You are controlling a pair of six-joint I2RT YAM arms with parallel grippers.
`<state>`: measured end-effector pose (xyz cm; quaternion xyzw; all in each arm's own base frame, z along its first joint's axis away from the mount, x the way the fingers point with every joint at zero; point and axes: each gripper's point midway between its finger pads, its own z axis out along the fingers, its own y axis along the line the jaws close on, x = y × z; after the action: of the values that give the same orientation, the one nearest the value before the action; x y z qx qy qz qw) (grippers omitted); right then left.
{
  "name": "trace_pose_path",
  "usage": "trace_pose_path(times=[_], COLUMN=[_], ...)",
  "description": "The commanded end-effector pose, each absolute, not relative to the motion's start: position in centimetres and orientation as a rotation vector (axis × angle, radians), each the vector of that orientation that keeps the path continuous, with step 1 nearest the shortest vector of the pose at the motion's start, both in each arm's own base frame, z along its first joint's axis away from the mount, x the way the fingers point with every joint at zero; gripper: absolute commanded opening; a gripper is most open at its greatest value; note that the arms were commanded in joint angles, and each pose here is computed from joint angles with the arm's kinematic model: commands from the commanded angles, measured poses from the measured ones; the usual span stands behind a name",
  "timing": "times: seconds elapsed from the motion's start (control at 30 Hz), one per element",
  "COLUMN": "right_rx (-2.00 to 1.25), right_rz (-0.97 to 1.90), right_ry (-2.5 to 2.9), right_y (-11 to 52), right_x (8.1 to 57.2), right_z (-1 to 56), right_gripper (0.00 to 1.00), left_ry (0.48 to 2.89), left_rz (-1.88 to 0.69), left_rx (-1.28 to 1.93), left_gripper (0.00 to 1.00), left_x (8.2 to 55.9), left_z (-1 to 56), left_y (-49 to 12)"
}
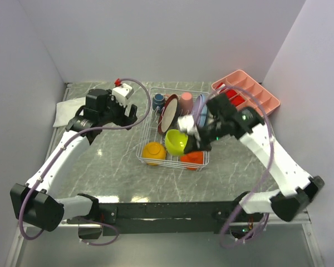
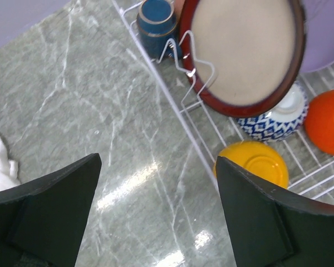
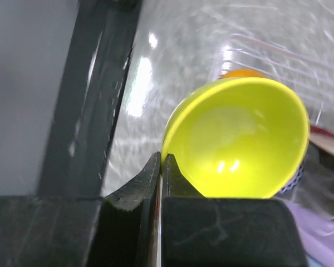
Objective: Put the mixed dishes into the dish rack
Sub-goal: Pick up the bowl from the center of the board, then place the bowl in the dish rack.
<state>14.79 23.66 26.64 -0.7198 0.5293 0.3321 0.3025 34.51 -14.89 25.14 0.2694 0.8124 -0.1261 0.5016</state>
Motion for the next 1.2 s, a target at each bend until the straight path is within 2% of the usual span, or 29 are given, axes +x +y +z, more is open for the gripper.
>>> trace_pose_path(times=[0.0, 0.07, 0.1, 0.13, 0.17, 0.33, 0.63, 0.77, 0.93, 1.17], right_rx=[-1.586, -1.482, -1.420, -1.329, -1.274, -1.031, -0.948, -0.905, -0.878, -0.814], right_rz=[1.291, 1.466, 1.540, 1.619, 1.698, 1.989, 2.042, 2.077, 2.090, 2.115], right_ry=[1.620, 1.658, 1.691, 1.741, 1.663, 1.691, 1.762, 1.812, 1.834, 1.892], right_y=[25.3, 25.8, 25.8, 25.6, 26.1, 25.1, 25.1, 25.4, 25.6, 25.4], right_x=[17.3, 18.7, 19.1, 20.0, 20.8, 21.1, 20.5, 21.2, 22.3, 23.1], right_z=[29.0, 29.4, 29.6, 29.0, 29.8, 29.3, 24.7, 22.8, 21.2, 19.0], right_gripper=[0.00, 0.00, 0.00, 0.00, 0.00, 0.00, 0.01, 0.01, 0.02, 0.08], left_ry=[1.878, 1.870, 1.873, 1.866, 1.871, 1.894, 1.913, 1.892, 1.894, 1.729], left_rz=[-0.459, -0.493, -0.509, -0.538, -0.546, -0.570, -0.649, -0.661, -0.652, -0.686], left_rx=[0.680, 0.710, 0.724, 0.745, 0.744, 0.759, 0.885, 1.045, 1.133, 1.457], left_gripper=[0.87, 0.67, 0.52, 0.17, 0.01, 0.01, 0.01, 0.01, 0.01, 0.01], left_x=[34.6, 34.4, 34.5, 34.2, 34.3, 34.8, 34.4, 32.3, 30.5, 25.0], left_z=[27.9, 27.9, 27.7, 27.8, 27.7, 27.3, 25.9, 24.2, 21.9, 19.8], left_y=[-17.4, -18.0, -18.3, -18.8, -18.9, -19.4, -21.8, -24.8, -25.2, -26.9])
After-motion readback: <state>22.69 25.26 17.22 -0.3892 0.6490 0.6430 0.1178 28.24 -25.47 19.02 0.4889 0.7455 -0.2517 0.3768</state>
